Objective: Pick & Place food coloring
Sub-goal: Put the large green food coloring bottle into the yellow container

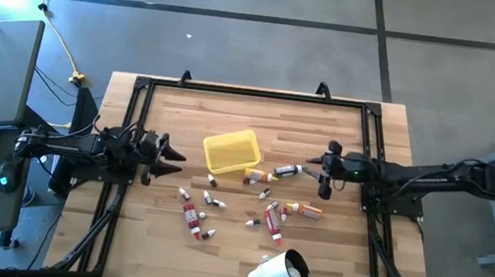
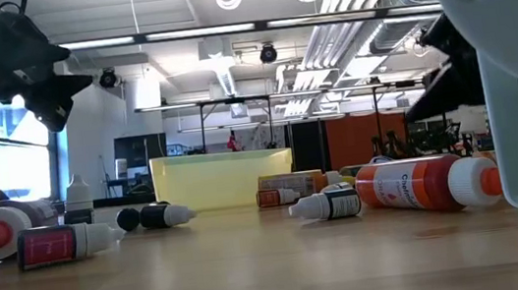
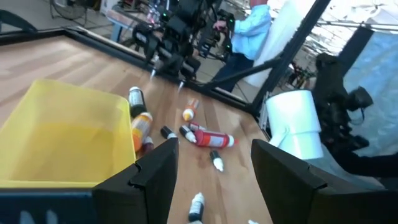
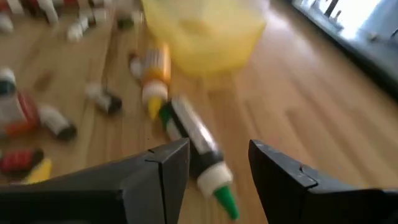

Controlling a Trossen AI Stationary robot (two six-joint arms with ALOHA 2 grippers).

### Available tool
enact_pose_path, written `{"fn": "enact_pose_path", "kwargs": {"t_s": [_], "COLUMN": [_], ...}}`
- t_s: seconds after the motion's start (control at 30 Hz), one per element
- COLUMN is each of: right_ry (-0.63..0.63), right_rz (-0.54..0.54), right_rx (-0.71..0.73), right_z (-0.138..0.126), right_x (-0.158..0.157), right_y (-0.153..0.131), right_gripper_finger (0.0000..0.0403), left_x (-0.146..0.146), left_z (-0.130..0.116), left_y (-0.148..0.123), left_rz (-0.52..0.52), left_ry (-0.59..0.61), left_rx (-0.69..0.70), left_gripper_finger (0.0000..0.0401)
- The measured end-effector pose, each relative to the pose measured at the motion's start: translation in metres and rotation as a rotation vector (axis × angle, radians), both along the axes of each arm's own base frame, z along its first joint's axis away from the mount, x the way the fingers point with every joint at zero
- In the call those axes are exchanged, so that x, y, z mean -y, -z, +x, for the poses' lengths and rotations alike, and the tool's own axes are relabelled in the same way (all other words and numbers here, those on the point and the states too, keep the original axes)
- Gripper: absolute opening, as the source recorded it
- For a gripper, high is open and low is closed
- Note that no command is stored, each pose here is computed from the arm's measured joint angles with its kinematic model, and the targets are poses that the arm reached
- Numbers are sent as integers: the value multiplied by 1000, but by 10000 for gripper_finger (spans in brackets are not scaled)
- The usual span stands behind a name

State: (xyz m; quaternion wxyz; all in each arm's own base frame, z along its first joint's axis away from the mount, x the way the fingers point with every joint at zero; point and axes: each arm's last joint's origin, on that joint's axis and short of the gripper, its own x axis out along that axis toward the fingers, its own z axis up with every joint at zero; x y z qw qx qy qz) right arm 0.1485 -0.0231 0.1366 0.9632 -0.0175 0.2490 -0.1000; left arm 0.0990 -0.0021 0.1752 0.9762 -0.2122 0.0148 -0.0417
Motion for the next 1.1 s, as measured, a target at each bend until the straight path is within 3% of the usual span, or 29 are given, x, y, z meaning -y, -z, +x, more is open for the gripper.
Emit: {"fn": "enact_pose_path", "kwargs": {"t_s": [0.1, 0.5, 0.73, 1.1], "right_ry": [13, -9, -105, -147], "right_rz": [4, 71, 50, 41], "right_rx": [-90, -148, -63, -87], "right_z": [1, 10, 19, 24], "right_x": [6, 24, 28, 31], "right_y": [11, 31, 31, 45], "right_gripper_finger": [155, 149, 149, 149], "left_x": [-1, -1, 0, 0], "left_z": [0, 0, 0, 0], "left_y": [0, 0, 0, -1], "left_rz": [0, 4, 0, -30], "left_ry": [-19, -28, 4, 0], "left_rx": [0, 1, 0, 2], "left_gripper_finger": [202, 202, 202, 202]}}
